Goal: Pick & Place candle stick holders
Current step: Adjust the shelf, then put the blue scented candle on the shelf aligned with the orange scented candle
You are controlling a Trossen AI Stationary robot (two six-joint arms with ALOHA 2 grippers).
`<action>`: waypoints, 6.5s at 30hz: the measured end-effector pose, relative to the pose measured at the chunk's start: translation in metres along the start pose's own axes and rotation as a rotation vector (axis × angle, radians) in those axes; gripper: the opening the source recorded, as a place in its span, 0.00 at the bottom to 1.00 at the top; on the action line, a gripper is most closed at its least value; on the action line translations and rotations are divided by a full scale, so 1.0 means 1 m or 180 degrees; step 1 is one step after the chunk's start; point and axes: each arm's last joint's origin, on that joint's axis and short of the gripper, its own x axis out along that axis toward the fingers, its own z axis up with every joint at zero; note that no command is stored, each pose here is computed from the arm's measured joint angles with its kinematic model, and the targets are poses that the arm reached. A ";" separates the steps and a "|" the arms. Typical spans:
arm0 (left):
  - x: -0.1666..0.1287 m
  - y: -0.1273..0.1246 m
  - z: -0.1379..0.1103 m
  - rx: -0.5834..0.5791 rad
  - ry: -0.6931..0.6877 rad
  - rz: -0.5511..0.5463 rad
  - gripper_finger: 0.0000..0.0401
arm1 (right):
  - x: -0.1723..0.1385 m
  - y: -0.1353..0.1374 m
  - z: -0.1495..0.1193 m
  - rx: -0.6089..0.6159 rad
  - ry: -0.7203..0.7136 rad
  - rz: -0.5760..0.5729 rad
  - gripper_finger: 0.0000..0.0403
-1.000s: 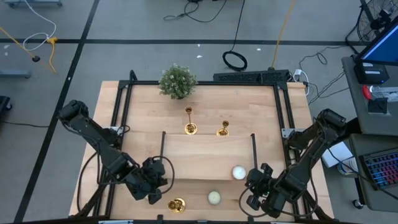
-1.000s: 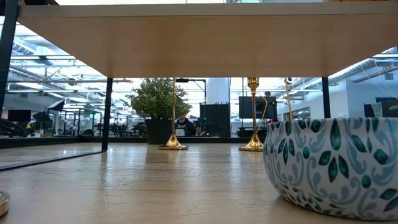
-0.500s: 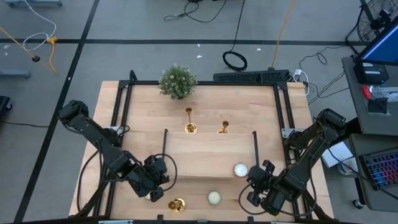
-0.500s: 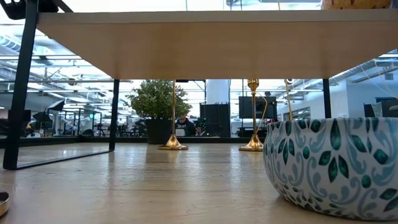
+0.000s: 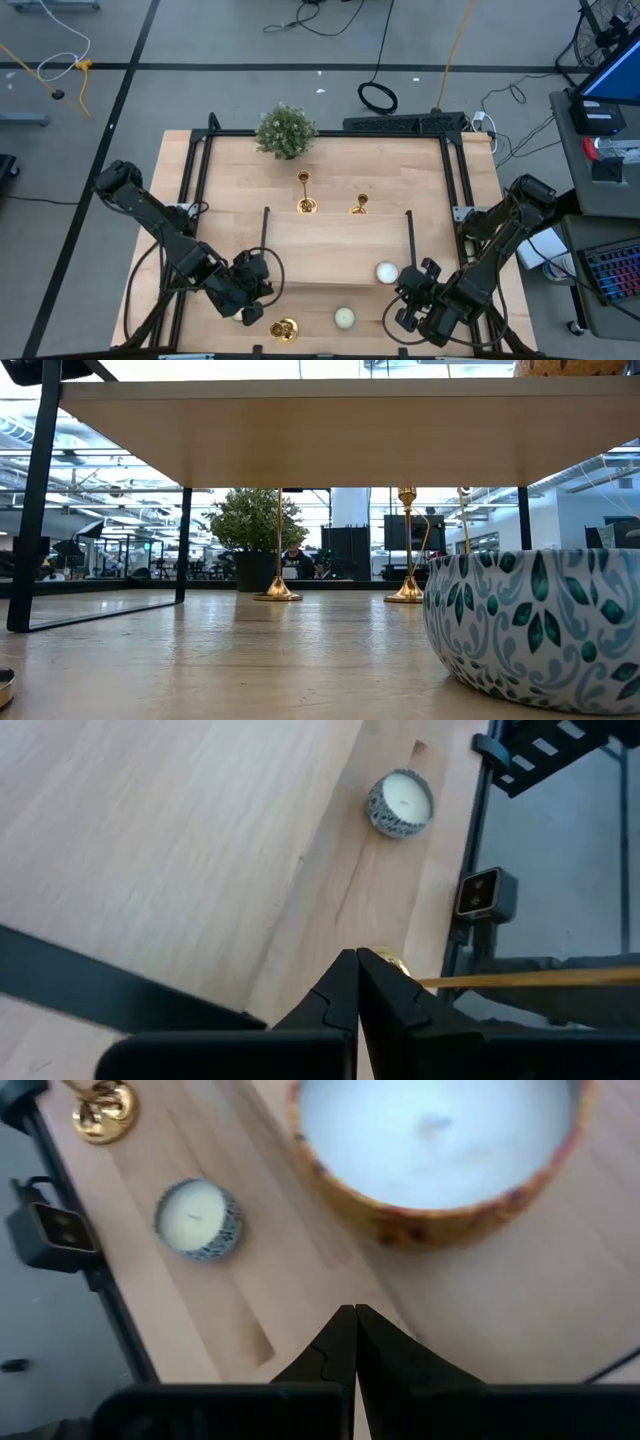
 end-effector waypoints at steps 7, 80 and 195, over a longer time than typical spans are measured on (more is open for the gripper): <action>-0.012 -0.002 0.003 0.0004 -0.0162 -0.0120 0.01 | -0.010 0.013 0.008 -0.0105 -0.0140 0.0280 0.00; -0.074 -0.001 0.012 -0.0219 -0.0697 -0.0608 0.05 | 0.034 0.088 -0.009 -0.0696 0.0767 0.1341 0.00; -0.088 -0.016 0.001 0.0168 -0.1515 -0.0482 0.05 | 0.130 0.103 0.034 -0.4410 0.0224 0.0855 0.00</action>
